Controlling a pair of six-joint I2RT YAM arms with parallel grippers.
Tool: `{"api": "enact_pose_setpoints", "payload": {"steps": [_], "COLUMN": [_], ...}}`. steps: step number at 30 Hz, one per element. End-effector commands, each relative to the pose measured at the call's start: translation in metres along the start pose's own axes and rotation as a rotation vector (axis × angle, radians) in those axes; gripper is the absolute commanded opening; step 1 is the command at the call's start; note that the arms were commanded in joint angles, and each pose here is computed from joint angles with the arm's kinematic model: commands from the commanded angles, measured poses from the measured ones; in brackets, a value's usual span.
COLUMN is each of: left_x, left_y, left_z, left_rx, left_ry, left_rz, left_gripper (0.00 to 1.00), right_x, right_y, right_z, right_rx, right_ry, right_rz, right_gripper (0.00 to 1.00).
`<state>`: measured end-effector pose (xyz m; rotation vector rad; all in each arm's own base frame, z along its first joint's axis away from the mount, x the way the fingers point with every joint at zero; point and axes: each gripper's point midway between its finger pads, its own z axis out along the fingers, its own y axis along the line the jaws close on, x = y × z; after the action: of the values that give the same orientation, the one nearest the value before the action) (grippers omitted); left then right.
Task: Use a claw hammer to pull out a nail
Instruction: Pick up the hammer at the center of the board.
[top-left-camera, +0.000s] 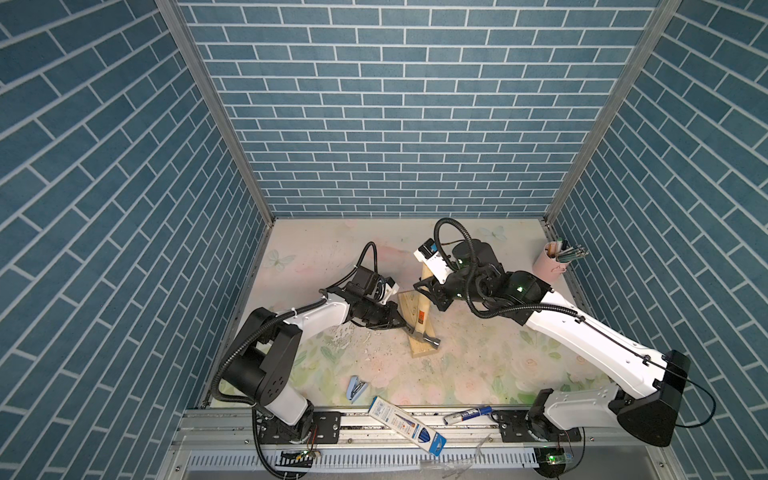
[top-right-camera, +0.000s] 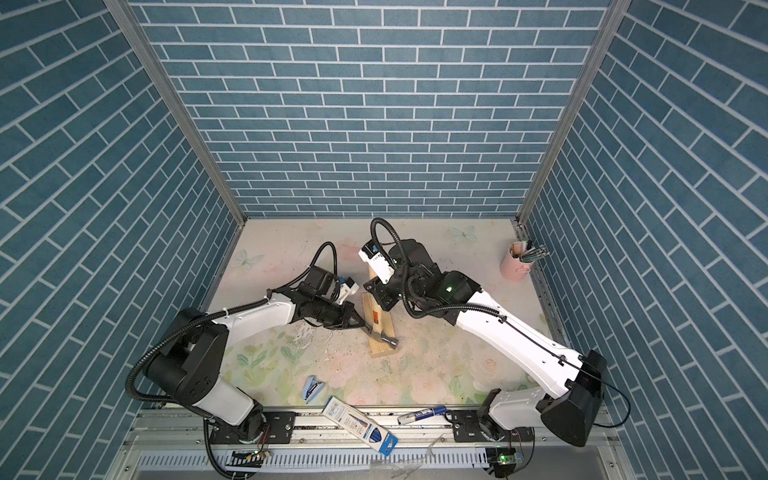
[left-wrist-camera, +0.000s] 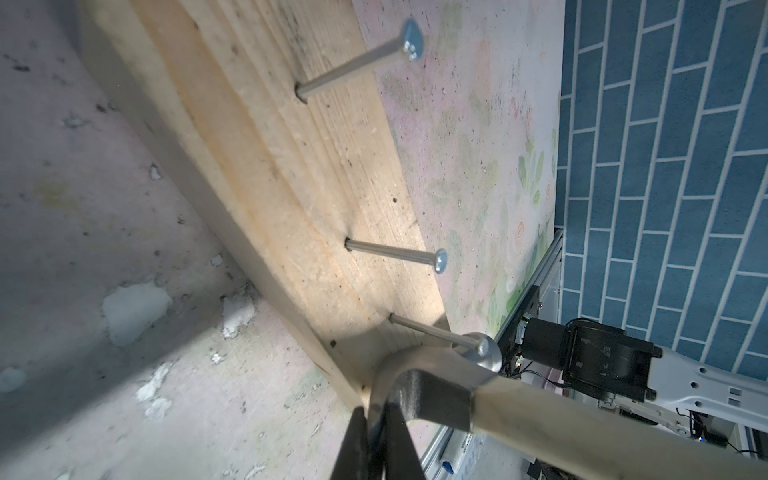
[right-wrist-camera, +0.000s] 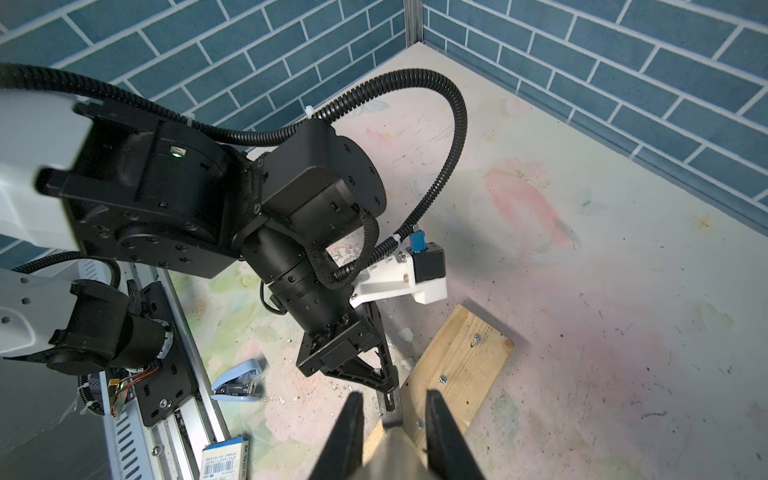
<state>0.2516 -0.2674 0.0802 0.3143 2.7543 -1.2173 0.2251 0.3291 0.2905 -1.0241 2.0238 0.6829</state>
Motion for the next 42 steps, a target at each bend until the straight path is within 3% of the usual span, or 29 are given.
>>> {"api": "enact_pose_setpoints", "payload": {"steps": [1,24,42], "left_x": [0.000,-0.007,-0.013], "left_y": [0.028,0.028,0.026], "left_z": [-0.003,-0.009,-0.012], "left_rx": [-0.143,-0.187,-0.209], "left_ry": [-0.009,-0.012,-0.009], "left_rz": [-0.025,-0.004,0.011], "left_gripper": [0.00,0.00,0.00], "right_x": [-0.002,0.014,0.022], "right_y": [0.009,0.009,0.012], "right_z": [-0.017,-0.022,-0.022], "right_rx": [-0.024,-0.004,-0.007], "right_ry": [0.015,0.092,0.131], "right_rz": [-0.031,-0.070,-0.098], "right_gripper": [0.21,0.17,0.01]}}
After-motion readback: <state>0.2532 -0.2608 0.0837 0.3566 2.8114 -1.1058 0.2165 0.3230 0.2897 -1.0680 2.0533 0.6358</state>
